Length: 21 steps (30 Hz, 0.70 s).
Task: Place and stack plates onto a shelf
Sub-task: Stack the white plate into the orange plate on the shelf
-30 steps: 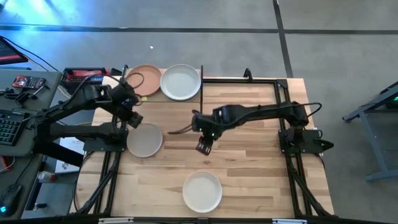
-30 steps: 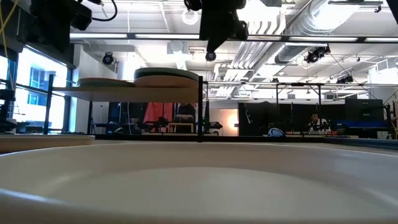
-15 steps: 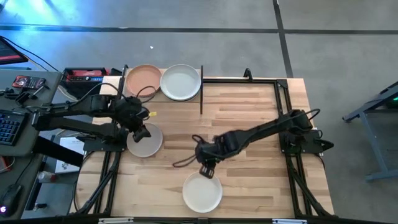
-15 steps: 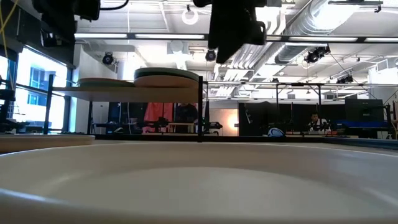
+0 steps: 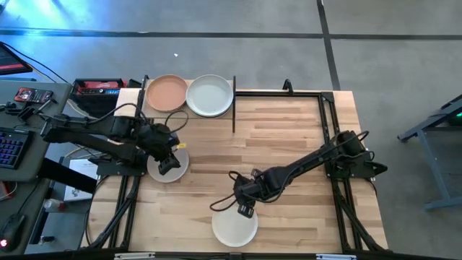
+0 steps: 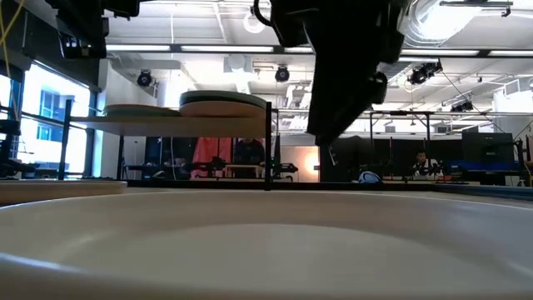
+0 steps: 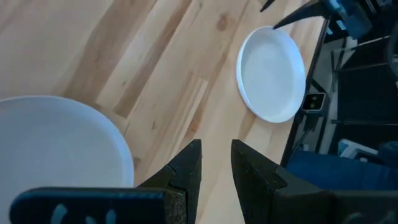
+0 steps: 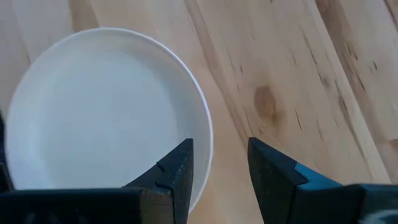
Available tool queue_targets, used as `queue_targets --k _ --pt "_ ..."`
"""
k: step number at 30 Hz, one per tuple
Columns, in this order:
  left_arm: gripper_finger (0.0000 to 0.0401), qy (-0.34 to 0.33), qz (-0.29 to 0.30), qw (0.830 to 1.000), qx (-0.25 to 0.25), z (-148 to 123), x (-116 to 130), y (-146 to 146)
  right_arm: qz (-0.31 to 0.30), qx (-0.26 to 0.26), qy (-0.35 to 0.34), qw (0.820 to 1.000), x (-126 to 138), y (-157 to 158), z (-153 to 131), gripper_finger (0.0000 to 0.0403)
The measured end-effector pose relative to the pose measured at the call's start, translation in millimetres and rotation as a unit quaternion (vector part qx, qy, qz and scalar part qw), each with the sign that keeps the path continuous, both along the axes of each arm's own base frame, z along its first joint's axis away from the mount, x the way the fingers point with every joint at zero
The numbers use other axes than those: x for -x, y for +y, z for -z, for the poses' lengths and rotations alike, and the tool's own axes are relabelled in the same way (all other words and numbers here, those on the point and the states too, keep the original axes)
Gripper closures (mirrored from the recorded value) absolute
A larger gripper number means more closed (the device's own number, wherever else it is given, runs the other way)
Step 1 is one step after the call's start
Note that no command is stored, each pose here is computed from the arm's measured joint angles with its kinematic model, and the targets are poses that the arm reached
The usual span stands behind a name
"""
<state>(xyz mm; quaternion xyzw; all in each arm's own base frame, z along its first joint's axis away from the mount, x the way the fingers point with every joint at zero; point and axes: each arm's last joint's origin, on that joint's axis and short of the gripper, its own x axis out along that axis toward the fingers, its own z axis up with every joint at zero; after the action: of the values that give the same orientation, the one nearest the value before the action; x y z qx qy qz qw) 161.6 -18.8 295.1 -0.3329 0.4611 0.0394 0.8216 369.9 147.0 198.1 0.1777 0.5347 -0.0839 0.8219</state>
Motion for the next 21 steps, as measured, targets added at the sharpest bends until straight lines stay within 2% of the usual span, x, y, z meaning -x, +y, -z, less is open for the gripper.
queue_targets --k 11,21 --pt "0.0326 0.019 0.024 1.000 0.001 14.8 -28.7 -15.4 -0.008 -0.007 -0.018 1.000 5.6 0.7 24.5 0.0274" --pt "0.0326 0.034 0.046 0.998 0.002 28.4 -47.7 -26.9 0.002 -0.013 -0.012 1.000 10.3 -0.1 34.7 0.0274"
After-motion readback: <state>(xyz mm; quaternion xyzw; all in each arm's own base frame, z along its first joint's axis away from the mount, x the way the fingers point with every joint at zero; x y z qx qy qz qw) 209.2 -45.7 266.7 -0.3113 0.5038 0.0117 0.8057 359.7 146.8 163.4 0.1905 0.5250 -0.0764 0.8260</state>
